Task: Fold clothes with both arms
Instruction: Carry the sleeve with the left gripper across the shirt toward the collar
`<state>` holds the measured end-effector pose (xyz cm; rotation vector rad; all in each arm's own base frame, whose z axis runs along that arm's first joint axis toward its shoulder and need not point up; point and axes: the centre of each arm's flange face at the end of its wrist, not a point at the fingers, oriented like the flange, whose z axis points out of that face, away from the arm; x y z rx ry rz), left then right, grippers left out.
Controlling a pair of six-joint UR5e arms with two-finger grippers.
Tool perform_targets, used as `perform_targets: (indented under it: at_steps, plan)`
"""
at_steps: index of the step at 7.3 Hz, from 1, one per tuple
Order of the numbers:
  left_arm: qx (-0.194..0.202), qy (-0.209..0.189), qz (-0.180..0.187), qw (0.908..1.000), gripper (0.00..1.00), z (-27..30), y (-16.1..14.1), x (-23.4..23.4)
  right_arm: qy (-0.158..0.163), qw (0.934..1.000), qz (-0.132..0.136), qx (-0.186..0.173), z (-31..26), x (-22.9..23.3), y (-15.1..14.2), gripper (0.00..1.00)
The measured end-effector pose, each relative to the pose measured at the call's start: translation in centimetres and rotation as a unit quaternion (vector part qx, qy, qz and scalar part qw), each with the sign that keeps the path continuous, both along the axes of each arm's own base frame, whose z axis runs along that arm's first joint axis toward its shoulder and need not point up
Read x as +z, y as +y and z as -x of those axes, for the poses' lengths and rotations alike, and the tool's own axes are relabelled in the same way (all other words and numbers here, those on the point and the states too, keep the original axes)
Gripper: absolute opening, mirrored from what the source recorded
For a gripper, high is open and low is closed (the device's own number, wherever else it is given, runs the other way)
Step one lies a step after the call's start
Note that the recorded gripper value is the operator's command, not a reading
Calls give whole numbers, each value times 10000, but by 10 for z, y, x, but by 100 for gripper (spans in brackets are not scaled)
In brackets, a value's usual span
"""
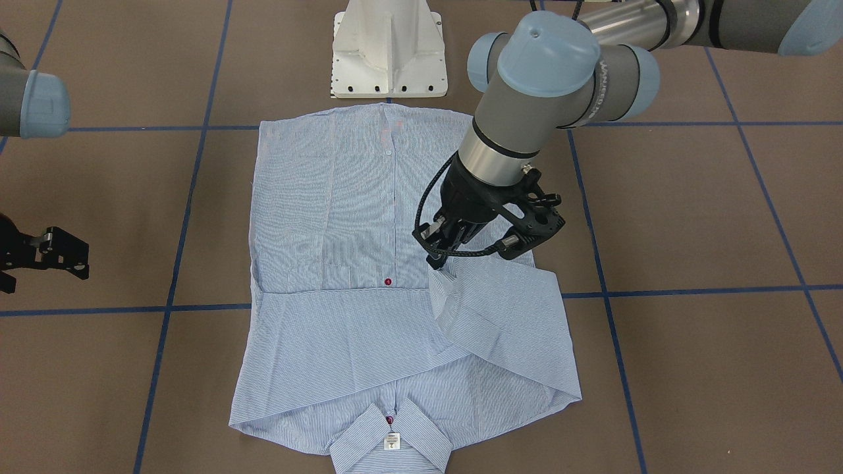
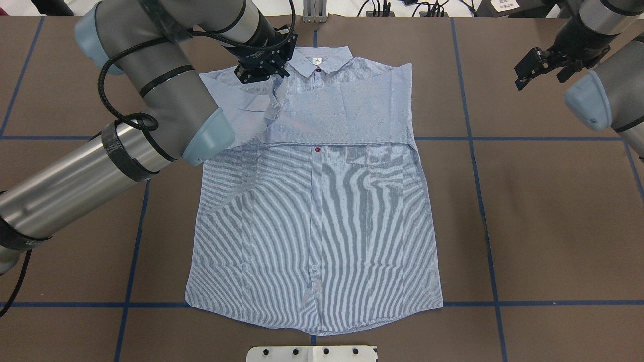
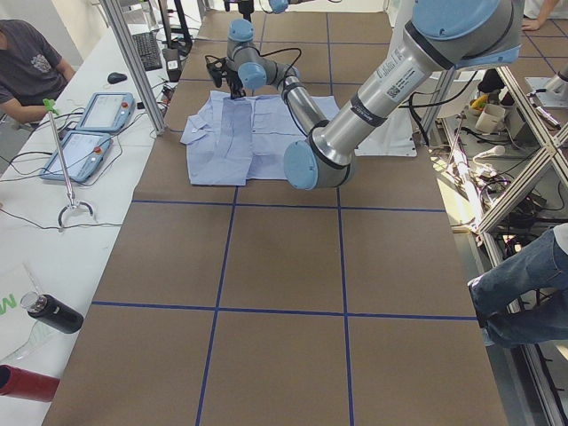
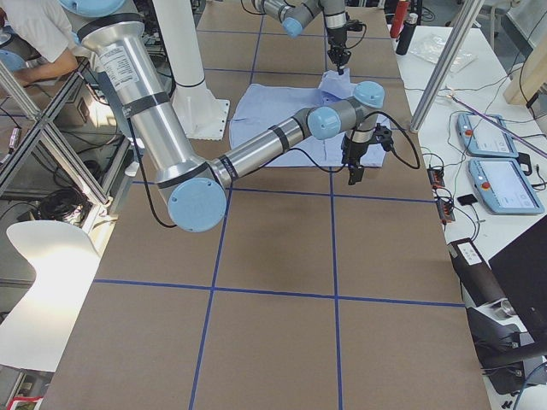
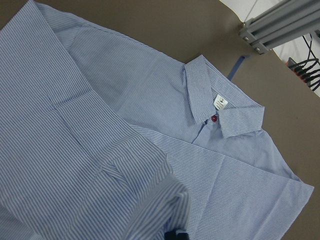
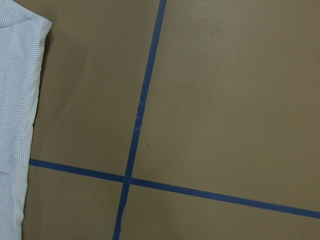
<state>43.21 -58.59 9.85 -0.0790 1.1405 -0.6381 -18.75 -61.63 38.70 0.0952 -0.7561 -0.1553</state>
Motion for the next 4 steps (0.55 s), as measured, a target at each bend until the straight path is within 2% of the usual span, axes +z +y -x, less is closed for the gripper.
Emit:
perform_targets:
  at_steps: [4]
  plan:
    - [56,148,69,9999,0,-23,5,-35,4,10000,9,0,0,1,0,100]
